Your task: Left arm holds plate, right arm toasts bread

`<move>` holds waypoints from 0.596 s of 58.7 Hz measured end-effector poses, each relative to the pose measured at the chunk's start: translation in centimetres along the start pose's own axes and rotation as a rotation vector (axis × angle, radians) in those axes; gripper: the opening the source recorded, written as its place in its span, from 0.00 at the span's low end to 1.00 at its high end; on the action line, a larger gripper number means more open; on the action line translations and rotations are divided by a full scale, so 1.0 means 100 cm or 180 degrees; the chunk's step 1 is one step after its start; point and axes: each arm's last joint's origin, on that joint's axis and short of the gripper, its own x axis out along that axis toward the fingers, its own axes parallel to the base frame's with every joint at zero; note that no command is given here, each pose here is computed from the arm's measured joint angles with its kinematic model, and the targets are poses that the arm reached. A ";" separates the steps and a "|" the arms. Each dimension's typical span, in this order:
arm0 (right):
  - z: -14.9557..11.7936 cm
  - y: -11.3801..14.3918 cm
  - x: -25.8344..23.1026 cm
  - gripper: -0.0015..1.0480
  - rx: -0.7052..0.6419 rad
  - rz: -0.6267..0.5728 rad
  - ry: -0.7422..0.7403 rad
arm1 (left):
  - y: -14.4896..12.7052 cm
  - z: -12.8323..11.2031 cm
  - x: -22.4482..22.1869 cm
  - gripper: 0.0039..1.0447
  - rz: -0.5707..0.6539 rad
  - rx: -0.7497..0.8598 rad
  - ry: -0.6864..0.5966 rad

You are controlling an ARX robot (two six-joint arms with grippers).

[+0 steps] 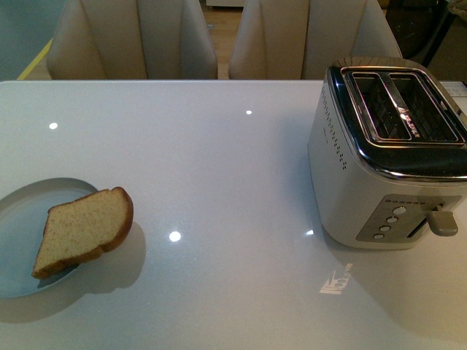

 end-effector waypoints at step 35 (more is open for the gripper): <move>0.000 0.000 0.000 0.91 0.0000 0.0000 0.0000 | 0.000 0.000 0.000 0.93 0.0000 0.0000 0.0000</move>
